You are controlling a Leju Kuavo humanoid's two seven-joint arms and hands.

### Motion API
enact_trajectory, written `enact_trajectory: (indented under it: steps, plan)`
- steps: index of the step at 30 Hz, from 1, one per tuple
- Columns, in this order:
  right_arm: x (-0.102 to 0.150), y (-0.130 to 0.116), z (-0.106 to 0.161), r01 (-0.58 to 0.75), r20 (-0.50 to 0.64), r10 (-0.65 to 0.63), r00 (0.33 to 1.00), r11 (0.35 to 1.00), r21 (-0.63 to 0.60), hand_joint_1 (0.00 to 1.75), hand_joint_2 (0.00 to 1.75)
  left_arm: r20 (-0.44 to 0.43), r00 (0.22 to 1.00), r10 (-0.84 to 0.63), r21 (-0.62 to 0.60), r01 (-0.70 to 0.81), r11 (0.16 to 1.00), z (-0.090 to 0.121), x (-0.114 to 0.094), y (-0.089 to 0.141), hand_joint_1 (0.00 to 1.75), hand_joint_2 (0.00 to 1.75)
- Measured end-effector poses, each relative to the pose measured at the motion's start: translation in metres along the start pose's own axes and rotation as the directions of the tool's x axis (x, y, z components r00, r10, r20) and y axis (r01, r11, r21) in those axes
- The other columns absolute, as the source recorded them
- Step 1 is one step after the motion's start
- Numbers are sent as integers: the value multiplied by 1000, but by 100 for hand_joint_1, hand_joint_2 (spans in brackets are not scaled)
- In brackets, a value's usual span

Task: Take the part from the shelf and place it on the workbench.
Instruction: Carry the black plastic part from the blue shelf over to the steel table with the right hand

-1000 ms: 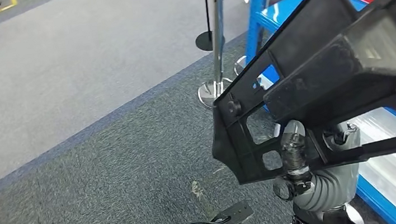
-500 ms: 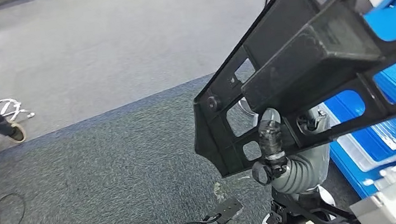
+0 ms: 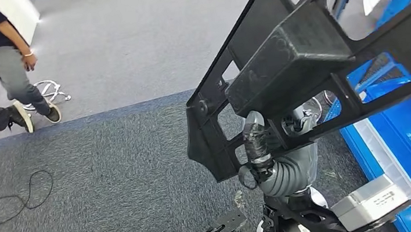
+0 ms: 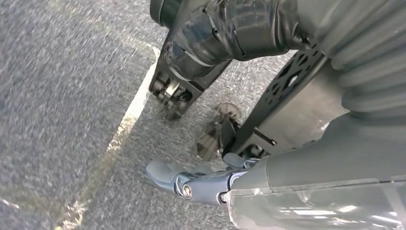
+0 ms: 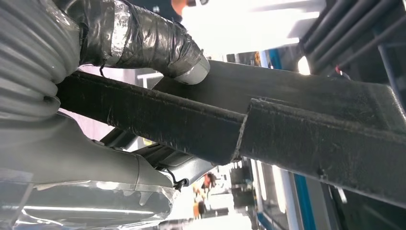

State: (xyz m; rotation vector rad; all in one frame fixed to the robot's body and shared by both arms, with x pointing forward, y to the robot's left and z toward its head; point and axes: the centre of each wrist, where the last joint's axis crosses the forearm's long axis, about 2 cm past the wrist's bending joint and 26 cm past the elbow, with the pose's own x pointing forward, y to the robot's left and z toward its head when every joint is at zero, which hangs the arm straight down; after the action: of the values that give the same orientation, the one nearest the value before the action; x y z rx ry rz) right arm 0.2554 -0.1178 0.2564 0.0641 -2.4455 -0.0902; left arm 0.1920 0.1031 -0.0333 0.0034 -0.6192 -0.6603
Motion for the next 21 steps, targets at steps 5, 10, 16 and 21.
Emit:
enact_trajectory:
  steps: [5,10,16,21]
  plan:
    - [0,3,0,3,-3,-3,1000,1000,4,175,175,-21,1000,-4,1,4,1000,0,-3,1,0,175]
    - [-1,5,1,3,-8,-3,1000,1000,5,175,175,-28,1000,-9,2,9,1000,0,-3,0,0,175]
    - [-4,5,3,-3,-19,3,1000,1000,7,175,175,-33,999,-10,3,10,1000,0,-3,0,0,175]
    - [-4,6,2,3,-23,-3,1000,1000,4,175,175,-44,999,-15,7,15,1000,0,-5,2,0,175]
